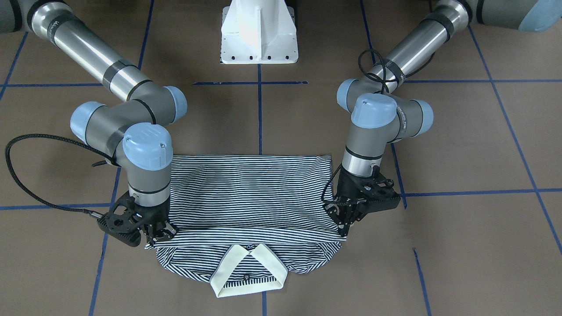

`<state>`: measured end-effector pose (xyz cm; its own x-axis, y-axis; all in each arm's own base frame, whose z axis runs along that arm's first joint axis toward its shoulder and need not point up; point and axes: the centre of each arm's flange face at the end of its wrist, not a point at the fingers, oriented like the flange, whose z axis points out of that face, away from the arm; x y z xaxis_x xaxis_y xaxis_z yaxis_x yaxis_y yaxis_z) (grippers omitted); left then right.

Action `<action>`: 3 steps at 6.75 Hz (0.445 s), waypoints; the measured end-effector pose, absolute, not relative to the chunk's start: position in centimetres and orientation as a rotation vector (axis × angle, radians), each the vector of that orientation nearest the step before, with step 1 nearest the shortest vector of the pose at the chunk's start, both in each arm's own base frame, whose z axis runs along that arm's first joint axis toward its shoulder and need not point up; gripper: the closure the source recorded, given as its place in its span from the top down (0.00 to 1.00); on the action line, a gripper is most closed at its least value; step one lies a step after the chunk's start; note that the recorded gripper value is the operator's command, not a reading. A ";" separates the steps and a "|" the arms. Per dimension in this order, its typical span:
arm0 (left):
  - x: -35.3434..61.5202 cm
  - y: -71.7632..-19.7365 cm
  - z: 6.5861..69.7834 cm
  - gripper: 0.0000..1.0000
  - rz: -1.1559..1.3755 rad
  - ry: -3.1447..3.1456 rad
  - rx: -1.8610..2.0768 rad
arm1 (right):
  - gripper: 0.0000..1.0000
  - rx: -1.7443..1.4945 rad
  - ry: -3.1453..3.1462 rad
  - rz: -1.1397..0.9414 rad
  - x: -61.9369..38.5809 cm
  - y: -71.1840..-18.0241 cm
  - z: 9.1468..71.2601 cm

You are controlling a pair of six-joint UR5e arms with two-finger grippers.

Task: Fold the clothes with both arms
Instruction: 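Lift the hem with both grippers and fold it toward the collar, then release the hem and raise both grippers above the folded shirt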

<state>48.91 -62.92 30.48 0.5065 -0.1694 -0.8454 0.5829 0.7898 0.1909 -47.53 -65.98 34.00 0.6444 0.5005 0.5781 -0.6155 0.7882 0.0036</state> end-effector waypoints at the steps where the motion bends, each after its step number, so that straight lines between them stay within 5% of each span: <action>1: 49.1 -63.1 30.8 0.00 -0.471 0.934 0.501 | 0.31 0.210 -0.596 0.639 -48.0 -66.5 33.9; 3: 49.2 -63.3 31.1 0.00 -0.450 0.924 0.511 | 0.51 0.210 -0.598 0.636 -48.3 -66.6 33.9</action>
<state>49.17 -63.26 31.09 0.5276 -0.1465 -0.8368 0.5690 0.7924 0.2200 -48.31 -66.64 33.93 0.6440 0.4953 0.5831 -0.6128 0.7902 0.0057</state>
